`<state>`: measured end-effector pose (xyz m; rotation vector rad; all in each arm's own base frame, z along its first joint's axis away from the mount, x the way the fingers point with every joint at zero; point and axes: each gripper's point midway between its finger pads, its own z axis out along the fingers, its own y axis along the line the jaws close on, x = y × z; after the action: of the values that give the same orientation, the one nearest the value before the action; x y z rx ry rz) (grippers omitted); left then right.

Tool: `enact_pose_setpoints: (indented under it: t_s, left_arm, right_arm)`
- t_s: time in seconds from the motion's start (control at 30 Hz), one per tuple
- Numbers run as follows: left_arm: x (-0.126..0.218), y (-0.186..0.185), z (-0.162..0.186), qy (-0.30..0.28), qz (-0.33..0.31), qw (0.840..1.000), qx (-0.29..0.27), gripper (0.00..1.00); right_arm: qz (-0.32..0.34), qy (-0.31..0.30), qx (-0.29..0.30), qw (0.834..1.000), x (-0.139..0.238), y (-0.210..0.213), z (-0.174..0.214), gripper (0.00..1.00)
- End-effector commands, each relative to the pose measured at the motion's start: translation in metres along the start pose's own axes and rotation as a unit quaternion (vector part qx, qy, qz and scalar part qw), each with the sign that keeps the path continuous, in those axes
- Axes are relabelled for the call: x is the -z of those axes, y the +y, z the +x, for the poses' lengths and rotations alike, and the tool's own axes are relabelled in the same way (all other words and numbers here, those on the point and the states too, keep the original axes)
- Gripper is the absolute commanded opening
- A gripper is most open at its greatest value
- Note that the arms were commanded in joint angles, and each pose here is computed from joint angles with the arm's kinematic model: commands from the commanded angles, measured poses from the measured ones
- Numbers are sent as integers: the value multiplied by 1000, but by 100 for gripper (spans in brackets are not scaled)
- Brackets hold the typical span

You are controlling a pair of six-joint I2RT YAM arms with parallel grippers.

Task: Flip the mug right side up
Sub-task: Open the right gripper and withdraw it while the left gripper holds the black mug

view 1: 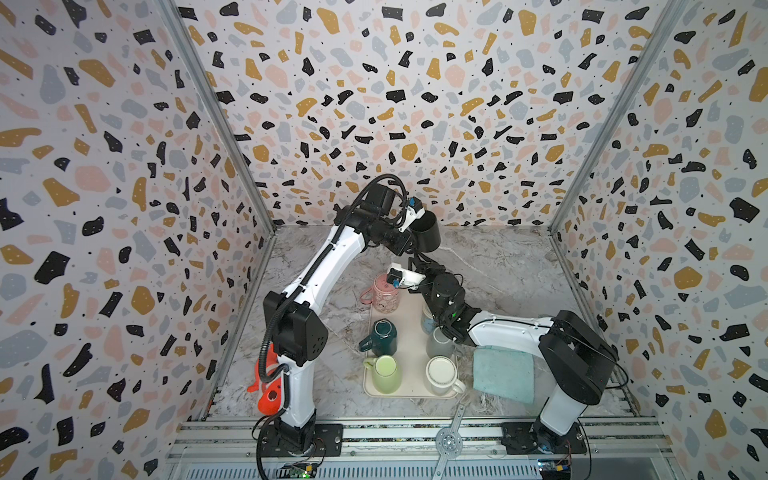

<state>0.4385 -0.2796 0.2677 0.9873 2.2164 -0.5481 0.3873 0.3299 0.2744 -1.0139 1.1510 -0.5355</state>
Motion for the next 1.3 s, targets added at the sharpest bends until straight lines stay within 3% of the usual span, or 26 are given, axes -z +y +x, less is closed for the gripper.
enact_pose_setpoints:
  t_s: [0.0,0.33,0.6,0.87,1.27]
  left_arm:
    - [31,25,-35,-67,-35,997,4,0]
    - [35,90,-4,-44,-106,991,66,0]
    - [38,153,54,-35,-185,968,166,0]
    - [30,179,98,-48,-236,943,228,0]
    - [17,196,142,-25,-294,920,258,0]
  right_arm:
    - [57,-5,-57,997,12,-53,-6,34]
    - [70,18,-103,992,31,-75,13,37]
    - [59,39,-200,977,46,-83,31,36]
    - [49,43,-250,966,60,-84,35,36]
    - [38,57,-278,958,67,-76,44,36]
